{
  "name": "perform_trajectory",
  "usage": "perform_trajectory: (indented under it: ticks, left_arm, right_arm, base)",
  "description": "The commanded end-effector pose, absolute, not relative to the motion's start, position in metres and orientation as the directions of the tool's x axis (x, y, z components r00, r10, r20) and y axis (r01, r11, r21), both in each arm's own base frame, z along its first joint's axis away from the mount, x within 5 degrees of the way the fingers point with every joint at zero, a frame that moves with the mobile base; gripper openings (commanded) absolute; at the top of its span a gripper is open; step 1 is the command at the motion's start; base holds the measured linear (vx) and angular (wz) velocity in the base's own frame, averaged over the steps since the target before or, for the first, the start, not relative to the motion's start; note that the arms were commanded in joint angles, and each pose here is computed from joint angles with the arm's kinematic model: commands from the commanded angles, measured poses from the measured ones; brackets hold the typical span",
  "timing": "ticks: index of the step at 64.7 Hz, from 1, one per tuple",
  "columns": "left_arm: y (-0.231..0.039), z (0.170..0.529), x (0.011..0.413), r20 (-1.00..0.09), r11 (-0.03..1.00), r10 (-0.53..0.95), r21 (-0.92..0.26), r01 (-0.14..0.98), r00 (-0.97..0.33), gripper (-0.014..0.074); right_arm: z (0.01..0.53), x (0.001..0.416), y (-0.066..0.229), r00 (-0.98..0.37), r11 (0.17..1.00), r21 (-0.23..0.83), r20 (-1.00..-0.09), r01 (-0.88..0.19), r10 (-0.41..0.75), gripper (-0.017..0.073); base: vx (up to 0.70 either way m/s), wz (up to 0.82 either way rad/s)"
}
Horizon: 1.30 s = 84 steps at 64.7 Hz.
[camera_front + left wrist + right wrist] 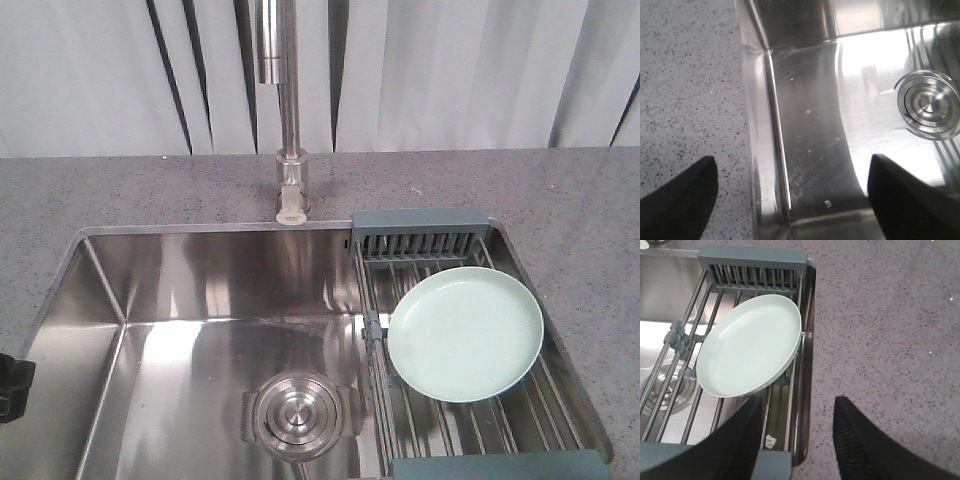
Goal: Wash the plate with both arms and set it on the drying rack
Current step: 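Open the right gripper and lift it away from the plate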
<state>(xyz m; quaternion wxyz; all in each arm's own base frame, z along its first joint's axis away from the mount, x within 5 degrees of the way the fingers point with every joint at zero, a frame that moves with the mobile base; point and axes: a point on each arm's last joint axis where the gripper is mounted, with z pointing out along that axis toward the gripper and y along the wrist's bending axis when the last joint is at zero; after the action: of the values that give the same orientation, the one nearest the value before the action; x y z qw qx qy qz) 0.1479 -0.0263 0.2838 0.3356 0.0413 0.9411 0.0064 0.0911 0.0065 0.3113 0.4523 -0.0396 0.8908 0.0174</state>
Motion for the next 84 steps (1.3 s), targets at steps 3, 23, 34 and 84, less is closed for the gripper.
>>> perform_trajectory:
  ticks: [3, 23, 34, 84]
  left_arm:
    - [-0.028, 0.297, 0.152, -0.696, 0.996, 0.077, 0.028, 0.080, -0.714, 0.0586]
    - [-0.028, 0.297, 0.152, -0.696, 0.996, 0.077, 0.028, 0.080, -0.714, 0.0586]
    - [-0.028, 0.297, 0.152, -0.696, 0.996, 0.077, 0.028, 0.080, -0.714, 0.0586]
    - [-0.035, 0.323, 0.163, -0.767, 0.995, 0.032, -0.039, 0.096, -0.640, 0.0554]
  right_arm:
    - [0.314, 0.082, 0.006, -0.521, 0.997, -0.008, -0.852, -0.079, -0.048, 0.0337]
    - [0.309, 0.076, 0.006, -0.530, 0.997, -0.001, -0.847, -0.076, -0.041, 0.0337]
    - [0.308, 0.076, 0.006, -0.532, 0.997, -0.001, -0.845, -0.076, -0.042, 0.0337]
    - [0.308, 0.076, 0.006, -0.532, 0.997, -0.001, -0.845, -0.076, -0.042, 0.0337]
  base:
    - [0.00, 0.00]
    - [0.00, 0.00]
    - [0.00, 0.00]
    - [0.00, 0.00]
